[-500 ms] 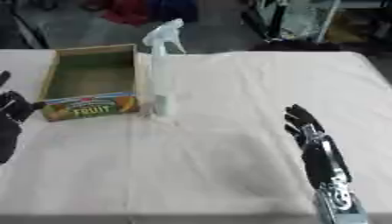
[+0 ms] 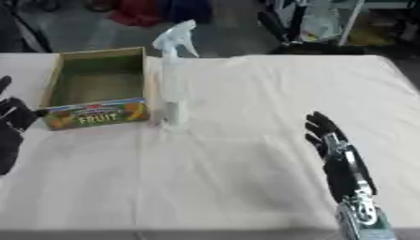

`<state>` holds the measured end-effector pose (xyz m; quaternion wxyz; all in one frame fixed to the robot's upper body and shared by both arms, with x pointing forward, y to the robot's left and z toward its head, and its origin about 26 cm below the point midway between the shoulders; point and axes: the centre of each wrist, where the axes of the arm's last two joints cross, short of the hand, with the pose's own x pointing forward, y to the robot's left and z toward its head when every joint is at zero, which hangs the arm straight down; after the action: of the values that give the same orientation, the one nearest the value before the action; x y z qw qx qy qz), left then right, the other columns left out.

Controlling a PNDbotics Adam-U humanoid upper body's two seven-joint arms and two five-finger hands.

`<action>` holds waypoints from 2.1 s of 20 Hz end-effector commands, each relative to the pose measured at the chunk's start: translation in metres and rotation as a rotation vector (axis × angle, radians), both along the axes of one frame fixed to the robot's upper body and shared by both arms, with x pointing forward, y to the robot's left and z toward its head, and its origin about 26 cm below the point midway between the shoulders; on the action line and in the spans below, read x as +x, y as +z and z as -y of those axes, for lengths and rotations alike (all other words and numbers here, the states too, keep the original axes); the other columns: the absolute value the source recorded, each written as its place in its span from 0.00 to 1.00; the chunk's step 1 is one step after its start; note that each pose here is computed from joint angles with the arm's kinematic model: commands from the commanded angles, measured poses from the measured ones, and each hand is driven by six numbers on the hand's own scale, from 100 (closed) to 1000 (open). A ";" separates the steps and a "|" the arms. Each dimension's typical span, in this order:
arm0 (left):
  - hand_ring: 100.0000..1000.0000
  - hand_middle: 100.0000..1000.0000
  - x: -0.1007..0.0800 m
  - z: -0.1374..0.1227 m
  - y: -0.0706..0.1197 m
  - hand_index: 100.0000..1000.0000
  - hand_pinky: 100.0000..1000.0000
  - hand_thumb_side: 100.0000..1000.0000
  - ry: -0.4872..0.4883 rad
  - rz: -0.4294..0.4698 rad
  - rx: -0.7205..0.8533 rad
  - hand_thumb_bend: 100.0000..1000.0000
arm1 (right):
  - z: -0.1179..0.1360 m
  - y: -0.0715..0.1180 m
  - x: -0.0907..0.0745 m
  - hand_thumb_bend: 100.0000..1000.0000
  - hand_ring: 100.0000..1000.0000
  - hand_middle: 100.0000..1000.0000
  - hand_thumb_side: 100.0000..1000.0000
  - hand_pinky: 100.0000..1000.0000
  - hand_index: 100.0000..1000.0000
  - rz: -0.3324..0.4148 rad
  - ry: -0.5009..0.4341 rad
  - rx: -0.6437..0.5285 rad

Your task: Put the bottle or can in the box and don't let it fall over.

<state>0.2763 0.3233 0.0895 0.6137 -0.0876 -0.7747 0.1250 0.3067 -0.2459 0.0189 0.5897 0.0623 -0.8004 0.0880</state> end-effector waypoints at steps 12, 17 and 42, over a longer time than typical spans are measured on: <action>0.28 0.29 0.002 0.000 0.006 0.93 0.60 1.00 -0.016 0.016 0.008 0.43 | -0.036 0.026 0.032 0.00 0.85 0.80 0.84 0.84 1.00 -0.005 0.158 0.133; 0.28 0.29 0.002 0.002 0.005 0.93 0.60 1.00 -0.025 0.012 0.006 0.44 | -0.074 0.035 0.057 0.00 0.50 0.45 0.81 0.60 1.00 -0.119 0.313 0.334; 0.27 0.29 0.007 0.010 0.006 0.93 0.60 1.00 -0.064 0.014 -0.018 0.44 | -0.186 0.029 0.088 0.49 0.01 0.03 1.00 0.07 1.00 -0.362 0.687 0.898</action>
<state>0.2810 0.3138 0.0890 0.6181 -0.1146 -0.7686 0.1183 0.3912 -0.0651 0.0390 0.5797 0.5699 -0.5752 -0.0910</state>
